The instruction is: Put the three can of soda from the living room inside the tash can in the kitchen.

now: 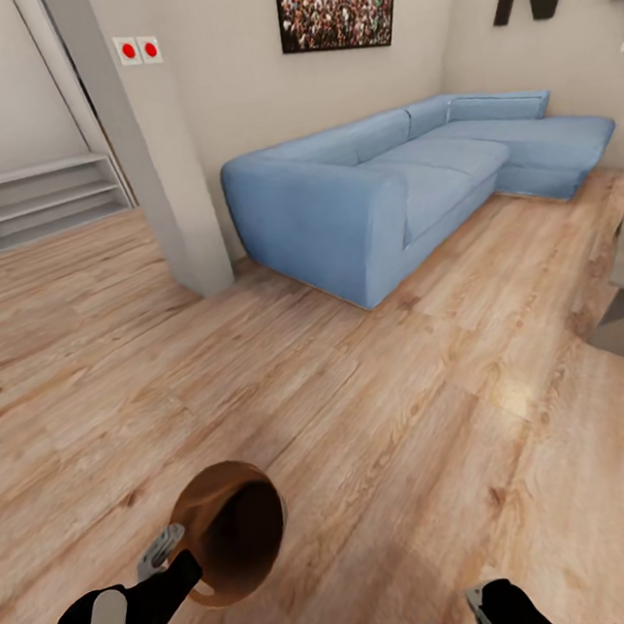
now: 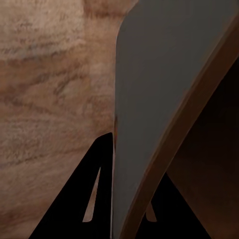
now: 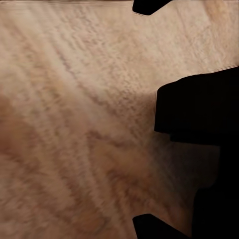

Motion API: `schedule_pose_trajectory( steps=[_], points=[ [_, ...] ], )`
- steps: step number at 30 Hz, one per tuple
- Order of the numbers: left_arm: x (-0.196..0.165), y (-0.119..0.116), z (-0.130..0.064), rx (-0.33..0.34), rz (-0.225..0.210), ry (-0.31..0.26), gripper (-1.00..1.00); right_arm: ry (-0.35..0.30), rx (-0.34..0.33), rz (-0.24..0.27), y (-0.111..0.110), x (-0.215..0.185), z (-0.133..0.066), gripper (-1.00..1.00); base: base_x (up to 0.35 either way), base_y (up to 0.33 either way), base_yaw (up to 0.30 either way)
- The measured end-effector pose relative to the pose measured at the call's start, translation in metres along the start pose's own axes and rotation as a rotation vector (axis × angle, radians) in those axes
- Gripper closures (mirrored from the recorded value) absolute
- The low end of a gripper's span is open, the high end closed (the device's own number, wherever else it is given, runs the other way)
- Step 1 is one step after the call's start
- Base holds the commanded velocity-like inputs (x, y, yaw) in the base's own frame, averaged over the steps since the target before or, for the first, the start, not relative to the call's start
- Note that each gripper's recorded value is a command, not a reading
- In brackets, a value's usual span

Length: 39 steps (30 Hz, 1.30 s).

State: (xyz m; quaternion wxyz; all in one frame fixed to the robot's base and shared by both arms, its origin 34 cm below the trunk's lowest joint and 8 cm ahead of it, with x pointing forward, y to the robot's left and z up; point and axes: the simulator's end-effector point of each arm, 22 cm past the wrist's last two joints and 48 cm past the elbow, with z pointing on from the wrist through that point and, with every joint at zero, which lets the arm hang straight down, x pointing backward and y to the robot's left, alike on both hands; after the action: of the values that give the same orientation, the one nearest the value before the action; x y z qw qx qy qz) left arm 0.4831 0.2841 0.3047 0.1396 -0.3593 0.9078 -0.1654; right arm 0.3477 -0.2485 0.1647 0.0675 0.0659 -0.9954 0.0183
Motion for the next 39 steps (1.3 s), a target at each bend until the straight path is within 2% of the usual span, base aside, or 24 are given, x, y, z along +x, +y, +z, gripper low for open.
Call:
schedule_pose_trajectory(
  steps=[9, 15, 20, 27, 39],
  points=[
    [0.005, 0.004, -0.001, -0.004, -0.002, 0.005, 1.00, -0.016, 0.002, 0.010, -0.004, -0.007, -0.004, -1.00, 0.000, 0.000, -0.285],
    [0.006, 0.005, -0.002, -0.007, -0.002, 0.005, 1.00, -0.068, -0.035, 0.027, -0.003, -0.026, -0.016, -1.00, 0.000, 0.000, -0.285],
    [0.006, 0.005, -0.002, -0.006, 0.000, 0.004, 1.00, -0.073, -0.033, 0.034, -0.016, -0.028, -0.019, -1.00, 0.000, 0.000, -0.285],
    [0.007, 0.003, -0.002, -0.006, 0.011, 0.005, 1.00, -0.091, -0.066, 0.035, -0.016, -0.035, -0.025, -1.00, 0.000, 0.000, -0.285],
    [0.007, 0.002, -0.004, -0.003, 0.012, 0.000, 1.00, -0.099, -0.068, 0.036, -0.018, -0.037, -0.027, -1.00, 0.000, 0.000, -0.285]
  ],
)
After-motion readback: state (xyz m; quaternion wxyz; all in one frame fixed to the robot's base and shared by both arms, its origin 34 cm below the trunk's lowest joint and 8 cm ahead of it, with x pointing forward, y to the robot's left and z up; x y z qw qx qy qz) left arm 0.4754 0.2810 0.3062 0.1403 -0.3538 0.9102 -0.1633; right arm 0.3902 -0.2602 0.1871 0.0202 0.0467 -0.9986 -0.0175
